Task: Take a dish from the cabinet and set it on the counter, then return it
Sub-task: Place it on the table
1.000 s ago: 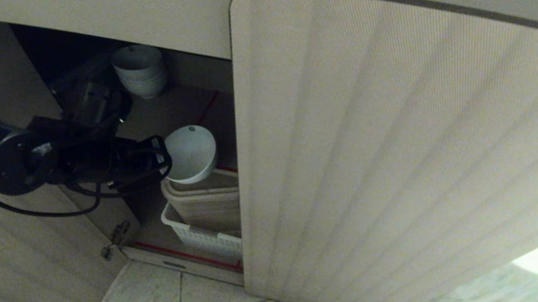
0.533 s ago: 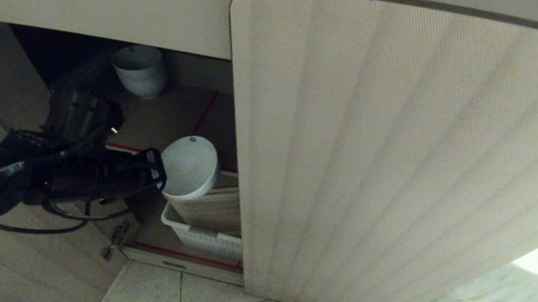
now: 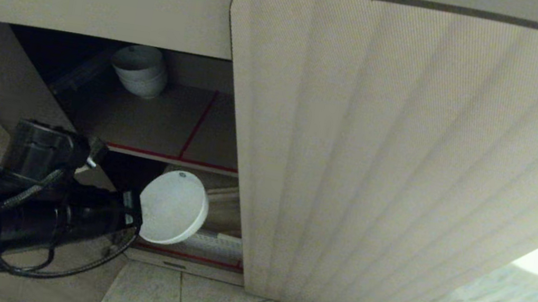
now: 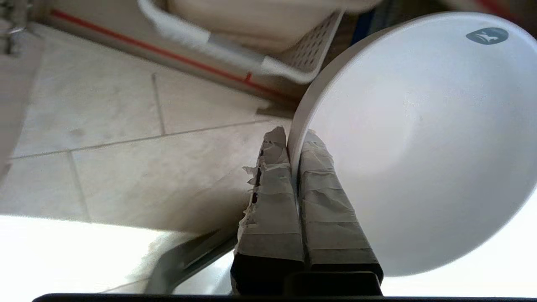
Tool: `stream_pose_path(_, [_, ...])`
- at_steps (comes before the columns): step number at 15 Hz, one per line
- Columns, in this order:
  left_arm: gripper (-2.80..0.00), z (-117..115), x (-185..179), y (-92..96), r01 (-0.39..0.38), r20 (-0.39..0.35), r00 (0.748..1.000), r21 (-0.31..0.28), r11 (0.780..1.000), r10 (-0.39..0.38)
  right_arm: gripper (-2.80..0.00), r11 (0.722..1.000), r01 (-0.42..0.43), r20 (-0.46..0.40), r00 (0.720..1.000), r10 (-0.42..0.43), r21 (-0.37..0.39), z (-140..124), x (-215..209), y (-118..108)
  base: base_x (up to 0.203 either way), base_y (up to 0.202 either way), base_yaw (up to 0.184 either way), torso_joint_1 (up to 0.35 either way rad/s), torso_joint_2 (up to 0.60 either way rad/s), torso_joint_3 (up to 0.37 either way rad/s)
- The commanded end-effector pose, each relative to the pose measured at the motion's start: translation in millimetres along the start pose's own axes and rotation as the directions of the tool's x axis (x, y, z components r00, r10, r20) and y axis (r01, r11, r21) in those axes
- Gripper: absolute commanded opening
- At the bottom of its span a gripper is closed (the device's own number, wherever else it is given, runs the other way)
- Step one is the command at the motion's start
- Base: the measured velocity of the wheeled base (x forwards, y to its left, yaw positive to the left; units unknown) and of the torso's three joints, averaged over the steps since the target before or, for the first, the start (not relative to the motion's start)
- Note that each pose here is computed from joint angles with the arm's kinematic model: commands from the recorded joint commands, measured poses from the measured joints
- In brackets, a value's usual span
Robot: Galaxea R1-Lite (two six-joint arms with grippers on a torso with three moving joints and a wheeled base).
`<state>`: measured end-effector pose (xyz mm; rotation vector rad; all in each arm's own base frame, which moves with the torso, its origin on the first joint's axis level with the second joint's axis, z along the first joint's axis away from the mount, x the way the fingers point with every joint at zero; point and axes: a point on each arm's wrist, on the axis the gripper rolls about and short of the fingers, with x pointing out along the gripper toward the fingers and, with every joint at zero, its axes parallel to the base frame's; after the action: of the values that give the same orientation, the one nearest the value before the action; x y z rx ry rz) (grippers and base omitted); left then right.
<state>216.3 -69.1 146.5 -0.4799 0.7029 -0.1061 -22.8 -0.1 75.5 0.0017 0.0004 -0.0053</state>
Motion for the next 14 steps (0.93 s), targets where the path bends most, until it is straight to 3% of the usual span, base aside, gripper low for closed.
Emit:
stream_pose_path(1, [-2.8,-9,-16,4.8,0.011,0.01,1.0,0.004,1.0,-0.011,-2.8,1.0,0.0,0.0,1.0,0.0,0.0,0,0,0,0.0,0.0,0.0,0.0,0.0,0.0])
stream_pose_path(12, [-2.8,-51,-69,30.3,-0.042,-0.1,0.994,0.118,0.992,0.054,-2.8,1.0,0.001,0.0,1.0,-0.001,0.0,0,0,0,0.0,0.0,0.0,0.0,0.0,0.0])
stream_pose_path(14, [-2.8,-55,-76,33.3,-0.047,-0.119,0.991,0.177,0.983,0.068,-2.8,1.0,-0.001,0.0,1.0,0.001,0.0,0,0,0,0.0,0.0,0.0,0.0,0.0,0.0])
